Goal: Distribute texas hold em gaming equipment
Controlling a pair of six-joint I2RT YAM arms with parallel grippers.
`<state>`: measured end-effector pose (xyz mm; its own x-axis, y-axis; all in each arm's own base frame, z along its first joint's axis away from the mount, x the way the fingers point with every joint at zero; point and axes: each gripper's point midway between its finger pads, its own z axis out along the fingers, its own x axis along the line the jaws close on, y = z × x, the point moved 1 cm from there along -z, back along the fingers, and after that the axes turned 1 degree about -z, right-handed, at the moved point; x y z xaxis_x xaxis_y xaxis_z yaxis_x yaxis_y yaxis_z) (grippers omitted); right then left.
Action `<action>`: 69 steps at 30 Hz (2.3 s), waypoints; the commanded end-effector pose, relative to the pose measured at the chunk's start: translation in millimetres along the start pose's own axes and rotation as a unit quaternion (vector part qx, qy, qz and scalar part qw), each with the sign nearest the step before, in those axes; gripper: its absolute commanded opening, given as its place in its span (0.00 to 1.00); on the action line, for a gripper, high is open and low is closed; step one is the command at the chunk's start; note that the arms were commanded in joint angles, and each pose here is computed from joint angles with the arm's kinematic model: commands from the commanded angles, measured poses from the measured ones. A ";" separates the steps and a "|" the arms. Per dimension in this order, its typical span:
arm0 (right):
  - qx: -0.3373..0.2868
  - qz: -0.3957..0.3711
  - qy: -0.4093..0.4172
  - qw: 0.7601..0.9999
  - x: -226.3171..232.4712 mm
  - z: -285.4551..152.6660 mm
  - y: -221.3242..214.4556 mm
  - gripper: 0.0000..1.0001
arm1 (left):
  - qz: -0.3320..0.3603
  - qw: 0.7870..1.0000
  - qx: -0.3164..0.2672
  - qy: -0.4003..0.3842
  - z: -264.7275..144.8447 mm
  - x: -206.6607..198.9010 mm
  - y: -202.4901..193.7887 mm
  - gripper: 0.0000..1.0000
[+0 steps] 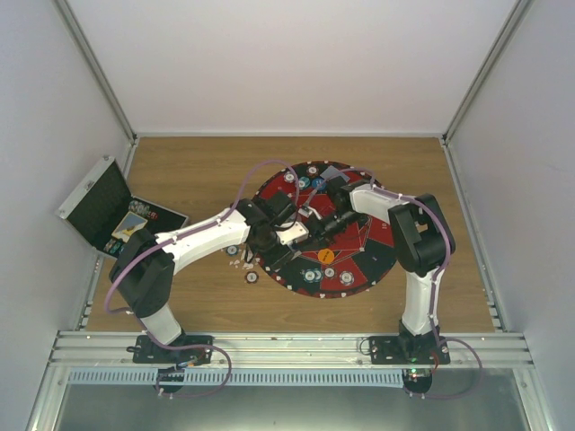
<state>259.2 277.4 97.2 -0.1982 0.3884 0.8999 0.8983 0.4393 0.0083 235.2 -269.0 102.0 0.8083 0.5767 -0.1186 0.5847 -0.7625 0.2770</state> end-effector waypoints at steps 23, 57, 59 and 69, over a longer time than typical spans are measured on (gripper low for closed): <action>-0.028 -0.008 -0.041 0.999 -0.2 -19.5 2.2 0.24 | 0.013 0.999 -0.037 0.002 -12.1 -3.4 11.9 0.52; 0.005 -0.033 -0.031 0.999 6.6 -0.3 1.6 0.32 | 0.015 0.999 -0.038 0.004 -12.7 -3.0 13.9 0.55; 0.006 -0.031 -0.037 0.999 4.4 -0.2 0.9 0.33 | 0.014 0.999 -0.038 0.004 -13.1 -2.9 13.6 0.55; 0.009 -0.026 -0.054 0.998 -3.3 0.6 0.5 0.37 | 0.015 0.999 -0.040 0.003 -13.9 -3.6 14.2 0.56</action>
<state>261.1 275.2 100.9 -0.2768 0.4270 0.8608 0.8861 0.4599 0.0568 234.7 -269.8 101.5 0.8104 0.5744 -0.1155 0.5815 -0.7646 0.2780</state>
